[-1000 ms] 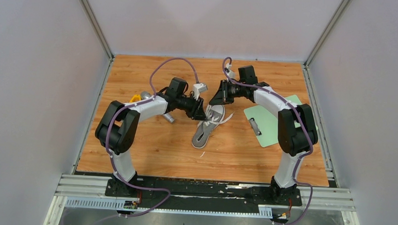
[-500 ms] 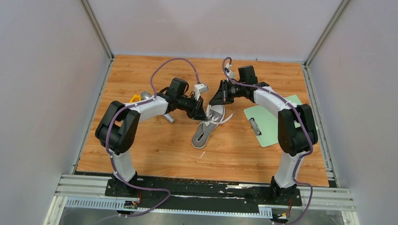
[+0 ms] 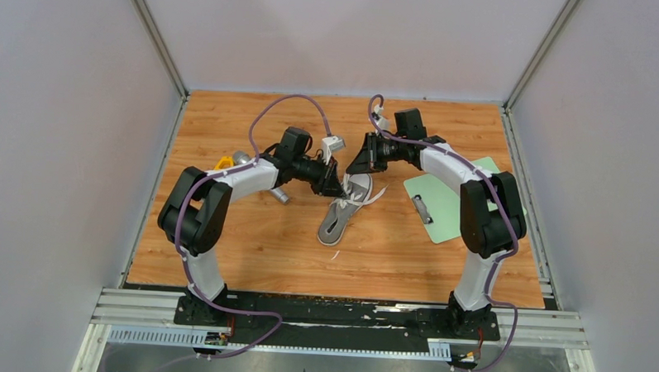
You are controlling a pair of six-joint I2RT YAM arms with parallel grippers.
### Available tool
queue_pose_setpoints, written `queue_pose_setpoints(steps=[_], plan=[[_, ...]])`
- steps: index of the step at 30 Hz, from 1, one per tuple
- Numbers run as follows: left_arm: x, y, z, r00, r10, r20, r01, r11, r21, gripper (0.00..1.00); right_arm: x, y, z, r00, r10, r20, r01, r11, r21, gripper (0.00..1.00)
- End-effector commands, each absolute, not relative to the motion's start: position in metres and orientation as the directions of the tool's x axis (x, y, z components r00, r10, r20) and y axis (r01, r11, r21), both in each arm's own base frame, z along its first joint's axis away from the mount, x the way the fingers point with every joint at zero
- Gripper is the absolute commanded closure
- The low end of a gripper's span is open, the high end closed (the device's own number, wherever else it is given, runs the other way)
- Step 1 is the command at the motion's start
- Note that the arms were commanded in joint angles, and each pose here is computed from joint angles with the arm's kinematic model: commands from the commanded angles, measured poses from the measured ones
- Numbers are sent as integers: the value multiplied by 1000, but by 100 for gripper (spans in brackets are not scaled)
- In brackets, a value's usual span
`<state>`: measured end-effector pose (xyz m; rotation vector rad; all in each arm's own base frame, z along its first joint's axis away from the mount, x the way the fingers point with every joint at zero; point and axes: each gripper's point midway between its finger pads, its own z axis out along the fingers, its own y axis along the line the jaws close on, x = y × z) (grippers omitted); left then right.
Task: Tie the shoes
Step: Wrap the shoelace around the shoelace.
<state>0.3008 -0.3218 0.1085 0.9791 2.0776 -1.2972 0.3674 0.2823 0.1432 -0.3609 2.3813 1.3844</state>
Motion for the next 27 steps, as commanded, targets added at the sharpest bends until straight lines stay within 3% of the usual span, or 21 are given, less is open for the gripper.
queue_pose_setpoints(steps=[1,5,9,12,18,27], plan=[[299,-322,119,-585,307,-751,810,262,-524,82,371,281,161,-868,-38,-495,-454,466,760,100],[301,-316,114,-597,306,-742,801,278,-530,94,373,275,160,-858,-48,-512,-467,488,737,99],[304,-313,110,-607,297,-738,793,291,-535,97,373,241,148,-876,-31,-482,-401,601,691,79],[303,-313,107,-612,292,-735,789,284,-545,97,359,210,126,-938,15,-346,-243,683,689,70],[299,-313,104,-609,290,-738,792,274,-545,98,350,178,82,-975,122,-185,-2,831,557,70],[293,-307,105,-593,309,-744,804,278,-525,98,382,171,49,-933,280,-224,201,926,319,73]])
